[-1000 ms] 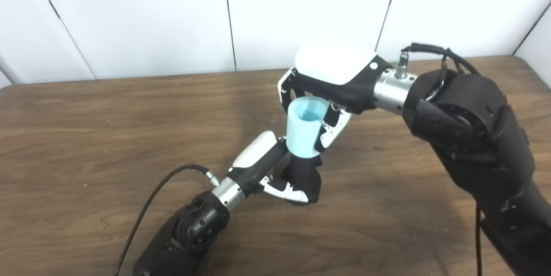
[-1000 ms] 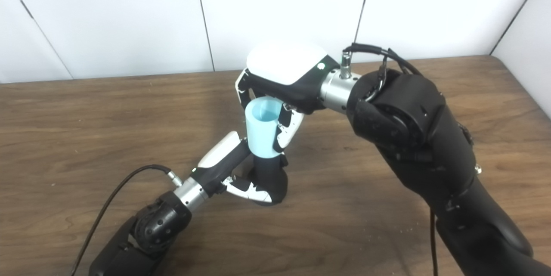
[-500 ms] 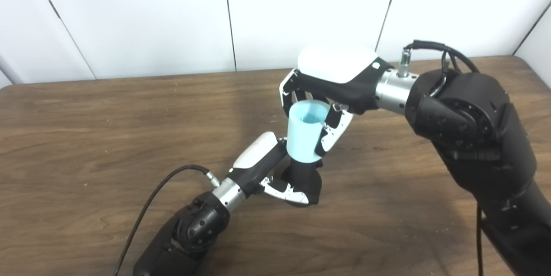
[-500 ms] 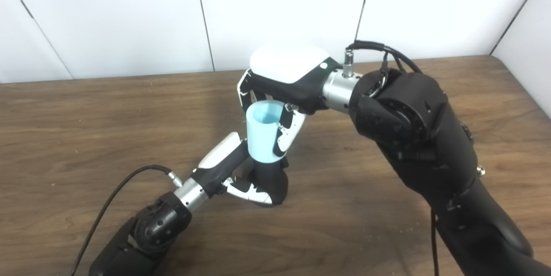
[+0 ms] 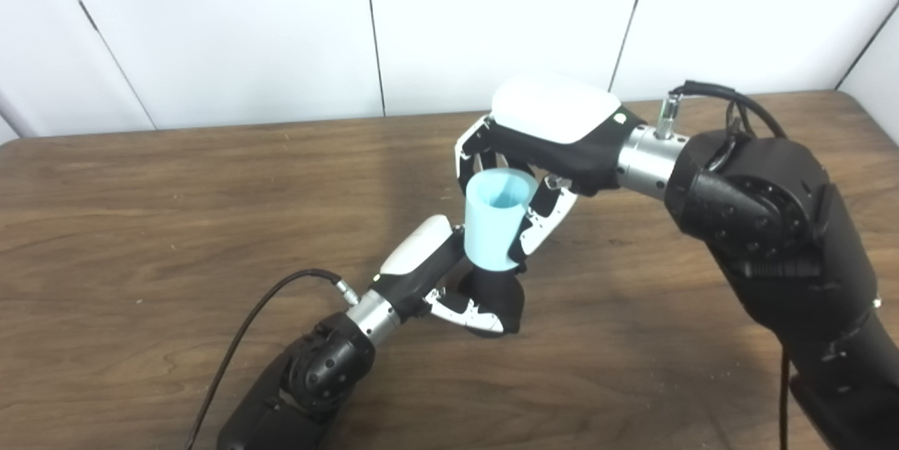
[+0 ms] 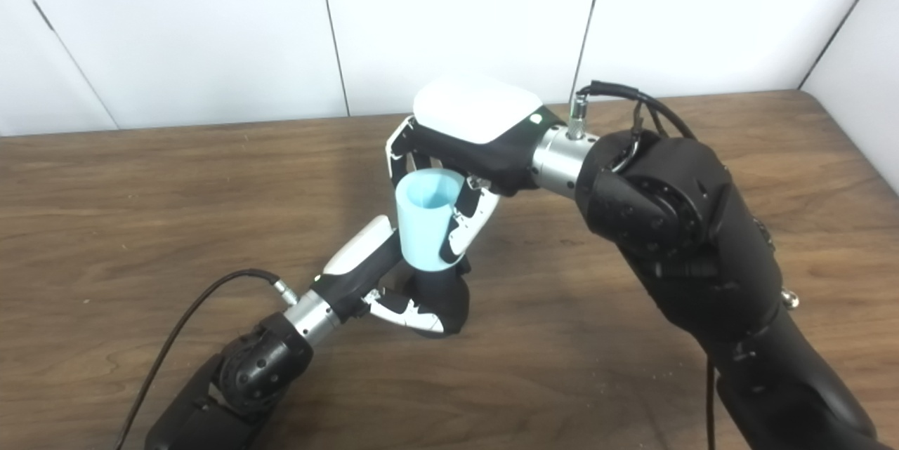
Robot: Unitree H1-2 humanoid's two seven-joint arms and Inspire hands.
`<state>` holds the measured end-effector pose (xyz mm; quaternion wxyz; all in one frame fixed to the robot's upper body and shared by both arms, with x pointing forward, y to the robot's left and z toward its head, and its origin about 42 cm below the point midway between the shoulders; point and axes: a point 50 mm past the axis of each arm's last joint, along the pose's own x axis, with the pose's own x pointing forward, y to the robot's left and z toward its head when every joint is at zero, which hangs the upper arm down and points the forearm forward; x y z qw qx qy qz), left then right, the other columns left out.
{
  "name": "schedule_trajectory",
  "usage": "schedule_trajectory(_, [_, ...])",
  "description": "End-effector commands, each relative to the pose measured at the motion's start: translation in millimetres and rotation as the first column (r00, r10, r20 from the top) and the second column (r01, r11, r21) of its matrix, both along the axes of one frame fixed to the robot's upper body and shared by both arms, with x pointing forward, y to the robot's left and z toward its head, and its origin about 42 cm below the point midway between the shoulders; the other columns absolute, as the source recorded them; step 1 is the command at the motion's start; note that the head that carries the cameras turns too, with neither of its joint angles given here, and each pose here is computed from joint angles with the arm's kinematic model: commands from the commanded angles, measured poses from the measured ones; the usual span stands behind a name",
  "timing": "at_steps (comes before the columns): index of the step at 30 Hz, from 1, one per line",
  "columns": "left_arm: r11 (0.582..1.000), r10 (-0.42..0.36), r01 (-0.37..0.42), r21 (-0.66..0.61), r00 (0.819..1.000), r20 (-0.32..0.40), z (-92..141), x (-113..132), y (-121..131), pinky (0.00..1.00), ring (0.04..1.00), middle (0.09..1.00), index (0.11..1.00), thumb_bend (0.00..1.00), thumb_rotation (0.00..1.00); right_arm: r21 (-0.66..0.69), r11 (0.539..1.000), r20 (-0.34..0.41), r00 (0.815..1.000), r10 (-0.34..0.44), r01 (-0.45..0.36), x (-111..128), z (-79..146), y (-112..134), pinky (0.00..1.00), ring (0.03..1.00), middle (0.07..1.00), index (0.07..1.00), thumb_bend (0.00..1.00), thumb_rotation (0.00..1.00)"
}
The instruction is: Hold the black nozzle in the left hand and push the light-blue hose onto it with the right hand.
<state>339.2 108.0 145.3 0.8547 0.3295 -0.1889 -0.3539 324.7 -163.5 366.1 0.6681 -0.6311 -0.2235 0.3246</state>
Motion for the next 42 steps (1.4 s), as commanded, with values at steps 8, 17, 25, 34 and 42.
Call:
schedule_trajectory(8, [0.985, 0.034, -0.017, 0.171, 0.995, -0.097, -31.6, -5.8, 16.2, 0.72, 0.670, 0.541, 0.462, 0.51, 0.00, -0.075, 0.996, 0.042, 0.998, 0.040, -0.037, -13.2, 0.0, 5.0, 0.12, 0.239, 0.403, 0.496, 0.53, 0.00])
schedule_trajectory(17, [0.985, 0.033, -0.015, 0.173, 0.994, -0.101, -30.8, -6.4, 15.3, 0.72, 0.669, 0.542, 0.462, 0.51, 0.00, -0.132, 0.990, 0.106, 0.992, 0.068, -0.054, -21.9, -0.6, 6.2, 0.11, 0.226, 0.396, 0.506, 0.52, 0.00])
schedule_trajectory(25, [0.984, 0.033, -0.014, 0.175, 0.994, -0.105, -30.1, -6.3, 15.5, 0.72, 0.670, 0.543, 0.462, 0.51, 0.00, -0.133, 0.990, 0.095, 0.993, 0.064, -0.050, -19.8, -5.1, 1.8, 0.15, 0.251, 0.415, 0.508, 0.52, 0.00])
schedule_trajectory(34, [0.984, 0.031, -0.012, 0.178, 0.994, -0.105, -30.9, -7.3, 16.5, 0.72, 0.670, 0.542, 0.462, 0.51, 0.00, -0.122, 0.992, 0.175, 0.984, 0.037, -0.016, -23.2, -5.8, -3.7, 0.70, 0.763, 0.809, 0.777, 1.00, 0.37])
schedule_trajectory(42, [0.983, 0.030, -0.010, 0.183, 0.994, -0.106, -30.1, -7.6, 16.2, 0.72, 0.672, 0.540, 0.464, 0.52, 0.00, -0.001, 0.997, 0.261, 0.962, 0.076, -0.078, -22.5, 0.1, -7.9, 0.94, 0.904, 0.928, 0.859, 1.00, 0.45])
